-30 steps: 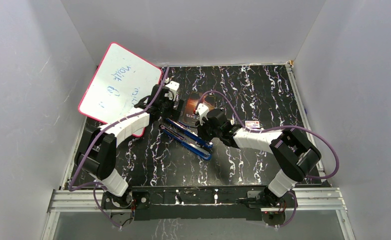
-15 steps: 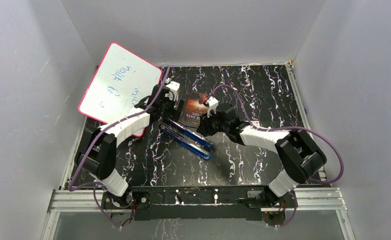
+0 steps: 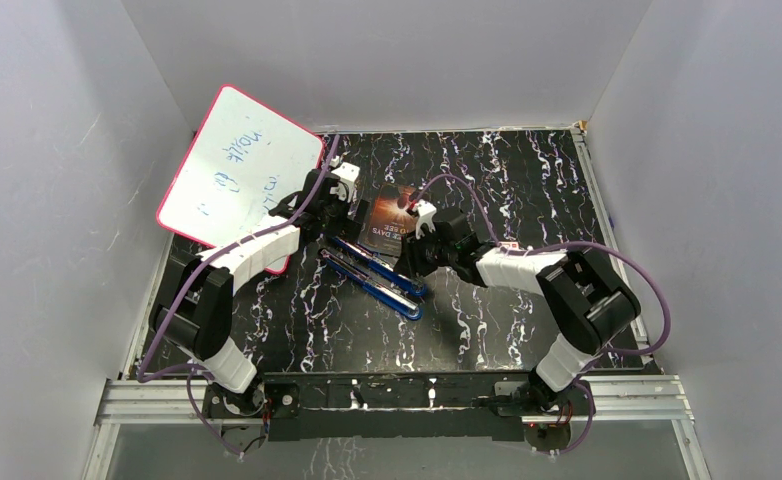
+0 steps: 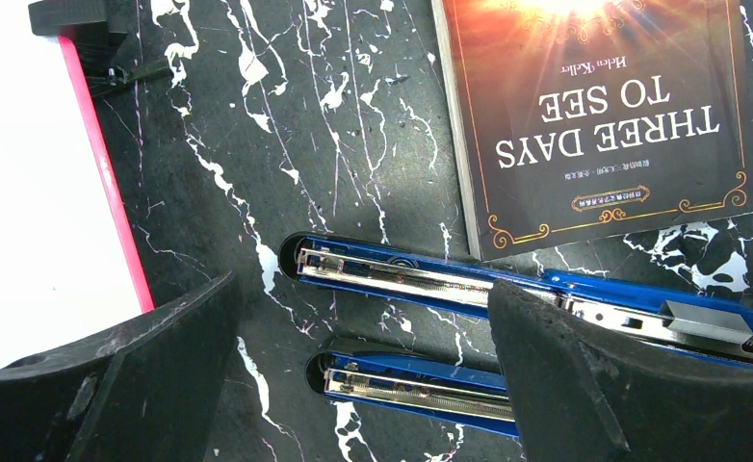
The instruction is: Load the staples into the stapler
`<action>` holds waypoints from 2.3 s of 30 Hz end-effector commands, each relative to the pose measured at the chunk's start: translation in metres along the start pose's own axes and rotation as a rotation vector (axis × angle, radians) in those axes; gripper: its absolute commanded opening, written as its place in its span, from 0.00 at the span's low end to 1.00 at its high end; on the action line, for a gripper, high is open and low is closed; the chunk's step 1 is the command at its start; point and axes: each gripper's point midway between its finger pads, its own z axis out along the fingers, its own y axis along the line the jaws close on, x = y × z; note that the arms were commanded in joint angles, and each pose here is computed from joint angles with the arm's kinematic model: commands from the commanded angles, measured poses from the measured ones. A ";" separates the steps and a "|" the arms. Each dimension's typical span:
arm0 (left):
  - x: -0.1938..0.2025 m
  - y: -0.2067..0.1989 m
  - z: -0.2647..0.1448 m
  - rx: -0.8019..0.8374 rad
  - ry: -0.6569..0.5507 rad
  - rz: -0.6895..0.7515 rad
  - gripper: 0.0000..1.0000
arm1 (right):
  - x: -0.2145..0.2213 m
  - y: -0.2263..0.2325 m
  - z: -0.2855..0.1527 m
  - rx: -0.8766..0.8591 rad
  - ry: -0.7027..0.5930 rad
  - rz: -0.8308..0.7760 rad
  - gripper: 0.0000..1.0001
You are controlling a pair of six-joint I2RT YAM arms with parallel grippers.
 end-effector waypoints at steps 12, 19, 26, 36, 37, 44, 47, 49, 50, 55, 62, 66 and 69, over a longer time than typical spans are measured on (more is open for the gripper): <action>-0.003 0.002 -0.005 -0.015 -0.012 0.013 0.98 | -0.014 0.003 0.005 -0.061 -0.013 0.039 0.43; -0.004 0.001 -0.005 -0.014 -0.013 0.015 0.98 | -0.015 0.001 0.005 -0.063 -0.018 0.050 0.36; -0.004 0.001 -0.005 -0.015 -0.013 0.015 0.98 | -0.017 0.002 0.004 -0.071 -0.023 0.055 0.40; -0.004 0.001 -0.005 -0.014 -0.014 0.016 0.98 | -0.020 0.003 0.002 -0.081 -0.034 0.061 0.34; -0.004 0.001 -0.004 -0.014 -0.013 0.016 0.98 | -0.020 0.003 0.002 -0.080 -0.035 0.063 0.33; -0.004 0.001 -0.005 -0.015 -0.013 0.017 0.98 | -0.021 0.002 0.001 -0.082 -0.037 0.066 0.22; -0.004 0.002 -0.005 -0.015 -0.015 0.016 0.98 | -0.022 0.003 0.000 -0.081 -0.042 0.064 0.19; -0.004 0.001 -0.006 -0.016 -0.015 0.016 0.98 | -0.024 0.003 -0.002 -0.080 -0.048 0.060 0.18; -0.004 0.001 -0.005 -0.015 -0.015 0.017 0.98 | -0.025 0.003 -0.002 -0.078 -0.053 0.057 0.17; -0.004 0.001 -0.006 -0.015 -0.015 0.019 0.98 | -0.031 0.004 -0.007 -0.073 -0.075 0.036 0.15; -0.004 0.001 -0.005 -0.017 -0.014 0.019 0.98 | -0.041 0.006 -0.015 -0.065 -0.114 -0.002 0.14; -0.004 0.002 -0.005 -0.017 -0.013 0.020 0.98 | -0.041 0.006 -0.014 -0.065 -0.113 -0.008 0.16; -0.004 0.001 -0.005 -0.017 -0.012 0.020 0.98 | -0.036 0.004 -0.009 -0.071 -0.096 0.002 0.32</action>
